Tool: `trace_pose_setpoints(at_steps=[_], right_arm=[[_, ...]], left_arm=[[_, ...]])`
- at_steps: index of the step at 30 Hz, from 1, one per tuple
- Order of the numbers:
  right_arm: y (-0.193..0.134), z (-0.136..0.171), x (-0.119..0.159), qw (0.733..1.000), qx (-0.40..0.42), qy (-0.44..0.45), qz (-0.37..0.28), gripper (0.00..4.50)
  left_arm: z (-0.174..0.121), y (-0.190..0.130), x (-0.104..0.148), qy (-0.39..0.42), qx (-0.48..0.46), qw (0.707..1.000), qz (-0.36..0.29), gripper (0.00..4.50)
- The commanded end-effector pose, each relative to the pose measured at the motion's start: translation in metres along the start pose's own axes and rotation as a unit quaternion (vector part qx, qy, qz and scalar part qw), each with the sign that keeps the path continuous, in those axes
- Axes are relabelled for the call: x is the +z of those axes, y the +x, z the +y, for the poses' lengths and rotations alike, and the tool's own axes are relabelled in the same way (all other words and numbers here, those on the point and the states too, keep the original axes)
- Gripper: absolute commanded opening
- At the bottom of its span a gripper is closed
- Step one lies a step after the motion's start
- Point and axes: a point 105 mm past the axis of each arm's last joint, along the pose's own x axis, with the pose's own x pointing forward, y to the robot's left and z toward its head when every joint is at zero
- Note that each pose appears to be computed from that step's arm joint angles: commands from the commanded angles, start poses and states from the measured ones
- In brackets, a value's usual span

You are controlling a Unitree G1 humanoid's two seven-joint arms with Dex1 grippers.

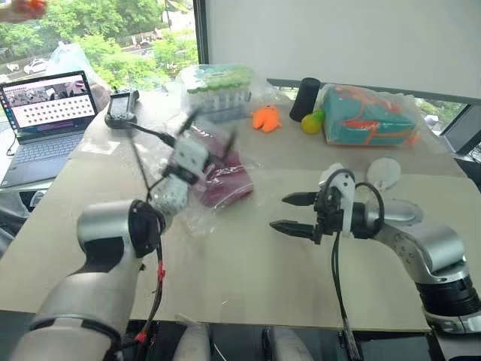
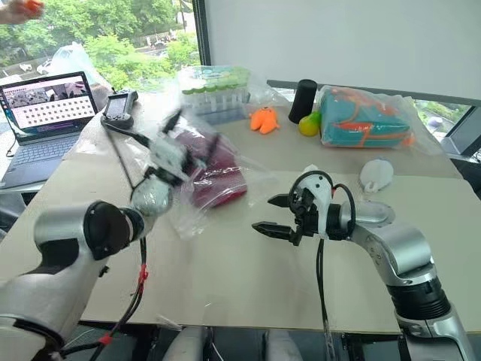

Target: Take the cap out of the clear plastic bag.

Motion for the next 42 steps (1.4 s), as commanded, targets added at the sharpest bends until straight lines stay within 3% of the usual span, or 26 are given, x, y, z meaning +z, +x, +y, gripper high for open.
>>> trace_pose_setpoints(at_steps=[1, 8, 14, 16, 20, 24, 26, 30, 33, 36, 42], right_arm=[[-0.004, -0.002, 0.009, 1.000, -0.006, -0.018, -0.011, 4.50], [-0.006, -0.003, 0.008, 1.000, -0.009, -0.020, -0.006, 4.50], [-0.008, -0.003, 0.007, 1.000, -0.014, -0.018, -0.002, 4.50], [-0.006, -0.002, 0.006, 1.000, -0.011, -0.018, -0.001, 4.50], [-0.005, -0.002, 0.006, 1.000, -0.009, -0.017, 0.000, 4.50], [-0.005, -0.002, 0.004, 1.000, -0.009, -0.017, 0.002, 4.50], [-0.004, -0.002, 0.003, 1.000, -0.008, -0.017, 0.003, 4.50], [-0.003, -0.002, 0.002, 1.000, -0.007, -0.017, 0.002, 4.50], [-0.003, -0.002, 0.002, 1.000, -0.007, -0.017, 0.002, 4.50], [-0.004, -0.001, 0.001, 1.000, -0.007, -0.016, 0.003, 4.50], [-0.003, 0.001, -0.001, 1.000, -0.006, -0.015, 0.003, 4.50]], left_arm=[[-0.002, -0.020, -0.002, 0.023, -0.090, 0.996, 0.016, 4.47], [0.003, -0.039, -0.030, 0.003, -0.150, 0.982, 0.114, 4.47], [-0.006, -0.051, -0.051, -0.117, -0.229, 0.947, 0.194, 4.47], [0.001, -0.056, -0.053, -0.202, -0.264, 0.913, 0.237, 4.47], [0.022, -0.067, -0.043, -0.276, -0.308, 0.865, 0.283, 4.47], [0.049, -0.054, -0.021, -0.305, -0.322, 0.841, 0.309, 4.47], [0.056, -0.048, -0.004, -0.335, -0.345, 0.816, 0.321, 4.47], [0.050, -0.067, 0.004, -0.365, -0.413, 0.756, 0.355, 4.47], [0.042, -0.078, 0.001, -0.368, -0.443, 0.727, 0.374, 4.47], [0.034, -0.085, -0.006, -0.350, -0.458, 0.725, 0.378, 4.47], [0.028, -0.087, -0.017, -0.282, -0.465, 0.765, 0.346, 4.47]])
